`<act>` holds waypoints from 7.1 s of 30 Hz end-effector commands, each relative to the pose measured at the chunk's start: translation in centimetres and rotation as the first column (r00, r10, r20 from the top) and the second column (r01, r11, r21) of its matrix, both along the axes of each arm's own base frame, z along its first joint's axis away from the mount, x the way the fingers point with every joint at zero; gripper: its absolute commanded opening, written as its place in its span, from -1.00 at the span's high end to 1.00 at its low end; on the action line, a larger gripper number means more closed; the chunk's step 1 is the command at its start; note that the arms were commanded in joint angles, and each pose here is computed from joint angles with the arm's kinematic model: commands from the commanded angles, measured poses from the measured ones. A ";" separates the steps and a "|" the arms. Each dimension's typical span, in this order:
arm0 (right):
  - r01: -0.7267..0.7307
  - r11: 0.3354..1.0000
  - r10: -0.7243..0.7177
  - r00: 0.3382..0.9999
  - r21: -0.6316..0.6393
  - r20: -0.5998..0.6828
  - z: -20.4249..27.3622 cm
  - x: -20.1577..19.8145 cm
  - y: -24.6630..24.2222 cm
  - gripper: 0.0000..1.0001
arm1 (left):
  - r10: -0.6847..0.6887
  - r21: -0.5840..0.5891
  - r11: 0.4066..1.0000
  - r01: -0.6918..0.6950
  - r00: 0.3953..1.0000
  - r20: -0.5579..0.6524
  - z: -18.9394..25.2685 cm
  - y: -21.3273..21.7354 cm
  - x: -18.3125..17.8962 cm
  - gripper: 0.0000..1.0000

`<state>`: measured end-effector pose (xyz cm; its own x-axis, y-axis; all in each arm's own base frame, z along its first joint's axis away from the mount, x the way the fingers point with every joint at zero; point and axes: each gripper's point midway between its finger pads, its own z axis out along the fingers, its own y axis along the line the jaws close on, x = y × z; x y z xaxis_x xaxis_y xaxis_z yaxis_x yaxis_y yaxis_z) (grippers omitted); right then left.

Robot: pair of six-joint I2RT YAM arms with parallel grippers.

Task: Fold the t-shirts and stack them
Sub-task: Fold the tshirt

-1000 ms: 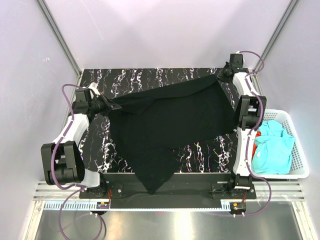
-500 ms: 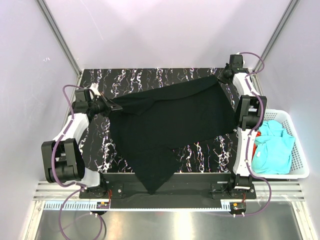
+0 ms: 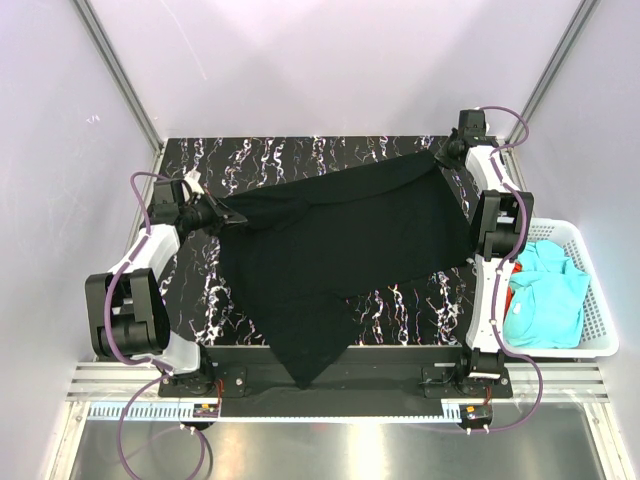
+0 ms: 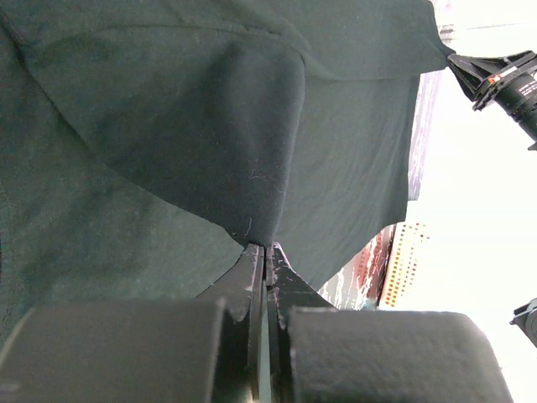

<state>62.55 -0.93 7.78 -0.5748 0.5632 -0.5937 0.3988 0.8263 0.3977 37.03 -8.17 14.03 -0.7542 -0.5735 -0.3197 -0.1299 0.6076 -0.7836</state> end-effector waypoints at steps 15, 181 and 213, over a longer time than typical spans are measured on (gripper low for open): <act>0.015 1.000 -0.014 1.000 -0.027 0.012 1.5 -0.1 -0.5 0.99 | -0.031 -0.002 1.000 0.031 1.000 0.000 0.3 -0.2 -0.8 1.00; -0.604 0.630 0.667 0.743 0.488 0.058 6.3 -20.7 27.6 -0.20 | -0.035 0.297 0.954 0.043 0.999 -0.029 -2.7 -1.8 -4.8 -0.42; -0.637 0.572 0.699 0.708 0.517 0.098 4.0 -26.1 30.6 -0.09 | -0.191 0.294 0.937 0.189 0.981 -0.019 -4.5 -5.4 -2.3 1.00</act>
<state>34.53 27.78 9.76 -0.9600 0.1775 -0.2164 -0.0631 0.6161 0.7851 32.31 -12.46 6.17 -0.8750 -0.2958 -0.3833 -0.0613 0.8530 -0.5183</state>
